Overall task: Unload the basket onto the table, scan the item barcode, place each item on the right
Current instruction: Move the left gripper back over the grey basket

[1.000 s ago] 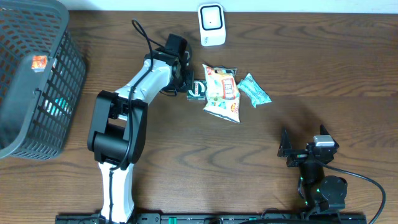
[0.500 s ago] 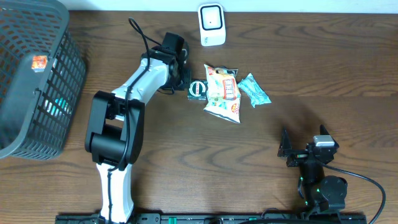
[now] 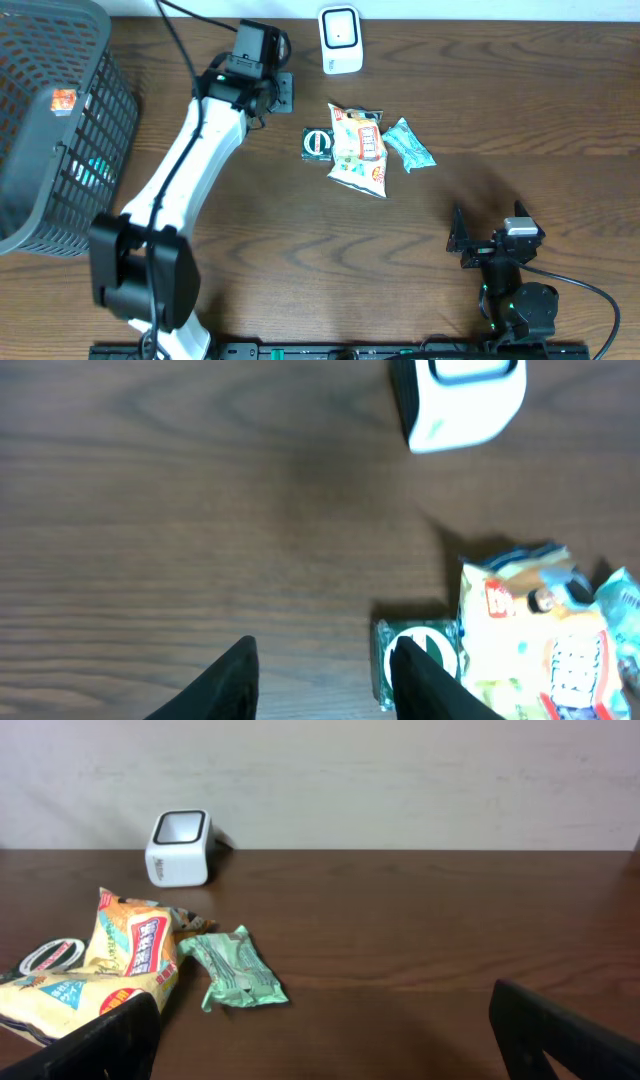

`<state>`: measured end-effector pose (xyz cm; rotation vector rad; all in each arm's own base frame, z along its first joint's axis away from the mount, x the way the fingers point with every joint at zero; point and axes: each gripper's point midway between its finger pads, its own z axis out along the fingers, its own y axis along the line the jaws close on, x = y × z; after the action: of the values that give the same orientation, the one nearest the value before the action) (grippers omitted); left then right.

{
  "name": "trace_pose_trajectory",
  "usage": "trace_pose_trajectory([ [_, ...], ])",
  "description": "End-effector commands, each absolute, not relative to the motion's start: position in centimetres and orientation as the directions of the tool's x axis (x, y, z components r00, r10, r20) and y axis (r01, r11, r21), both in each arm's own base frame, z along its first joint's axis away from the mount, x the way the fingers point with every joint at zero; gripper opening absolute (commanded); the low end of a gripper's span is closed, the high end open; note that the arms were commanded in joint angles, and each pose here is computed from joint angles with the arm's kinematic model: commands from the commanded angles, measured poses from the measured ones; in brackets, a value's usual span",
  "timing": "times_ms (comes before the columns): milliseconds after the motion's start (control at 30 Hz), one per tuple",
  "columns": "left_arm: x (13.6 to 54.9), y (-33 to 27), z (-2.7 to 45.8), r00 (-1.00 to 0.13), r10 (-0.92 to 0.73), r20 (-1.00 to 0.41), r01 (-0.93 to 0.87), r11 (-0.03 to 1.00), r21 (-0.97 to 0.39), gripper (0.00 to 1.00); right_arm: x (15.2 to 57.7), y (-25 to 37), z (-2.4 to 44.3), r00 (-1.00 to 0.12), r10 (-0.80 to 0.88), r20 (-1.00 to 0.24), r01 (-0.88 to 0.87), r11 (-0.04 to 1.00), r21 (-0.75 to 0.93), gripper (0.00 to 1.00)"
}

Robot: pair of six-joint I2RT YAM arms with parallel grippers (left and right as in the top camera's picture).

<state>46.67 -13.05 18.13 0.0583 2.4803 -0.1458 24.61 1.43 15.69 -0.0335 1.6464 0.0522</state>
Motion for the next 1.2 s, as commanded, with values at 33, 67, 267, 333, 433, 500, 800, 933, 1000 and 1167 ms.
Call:
trace_pose_trajectory([
  [33, 46.8, -11.6, 21.9, -0.73, -0.015, -0.683, 0.038, 0.997, -0.063, 0.56, 24.6, 1.3, 15.6, -0.076, 0.013, -0.997, -0.05, 0.999, 0.017, 0.99],
  [67, 46.7, -11.5, 22.3, -0.725, -0.017, -0.689, 0.038, 0.997, -0.065, 0.63, 24.6, 1.3, 15.6, -0.076, 0.013, -0.997, -0.049, 0.999, 0.017, 0.99],
  [267, 46.7, -10.9, 22.6, -0.721, -0.028, -0.693, 0.026, 0.997, -0.067, 0.77, 24.6, 1.3, 15.6, -0.076, 0.013, -0.997, -0.05, 0.999, 0.017, 0.99],
  [333, 46.7, -10.8, 22.6, -0.721, -0.029, -0.693, 0.024, 0.997, -0.067, 0.77, 24.6, 1.3, 15.6, -0.076, 0.013, -0.997, -0.049, 0.999, 0.017, 0.99],
  [433, 46.7, -10.8, 22.6, -0.723, -0.029, -0.69, 0.024, 0.997, -0.067, 0.79, 24.6, 1.3, 15.6, -0.076, 0.013, -0.997, -0.049, 0.999, 0.017, 0.99],
  [500, 46.6, -10.8, 22.5, -0.726, -0.028, -0.687, 0.024, 0.998, -0.066, 0.79, 24.6, 1.3, 15.6, -0.076, 0.013, -0.997, -0.05, 0.999, 0.017, 0.99],
  [800, 45.5, -11.6, 21.5, -0.769, -0.021, -0.639, 0.059, 0.993, -0.103, 0.79, 24.6, 1.3, 15.6, -0.076, 0.013, -0.997, -0.049, 0.999, 0.017, 0.99],
  [933, 44.6, -12.8, 21.1, -0.795, -0.014, -0.606, 0.103, 0.982, -0.157, 0.79, 24.6, 1.3, 15.6, -0.076, 0.013, -0.997, -0.049, 0.999, 0.017, 0.99],
  [1000, 44.3, -13.0, 20.9, -0.806, -0.01, -0.592, 0.112, 0.979, -0.169, 0.79, 24.6, 1.3, 15.6, -0.076, 0.013, -0.997, -0.05, 0.999, 0.017, 0.99],
  [1167, 44.3, -13.0, 20.9, -0.804, -0.01, -0.594, 0.112, 0.979, -0.169, 0.81, 24.6, 1.3, 15.6, -0.076, 0.013, -0.997, -0.05, 0.999, 0.017, 0.99],
])
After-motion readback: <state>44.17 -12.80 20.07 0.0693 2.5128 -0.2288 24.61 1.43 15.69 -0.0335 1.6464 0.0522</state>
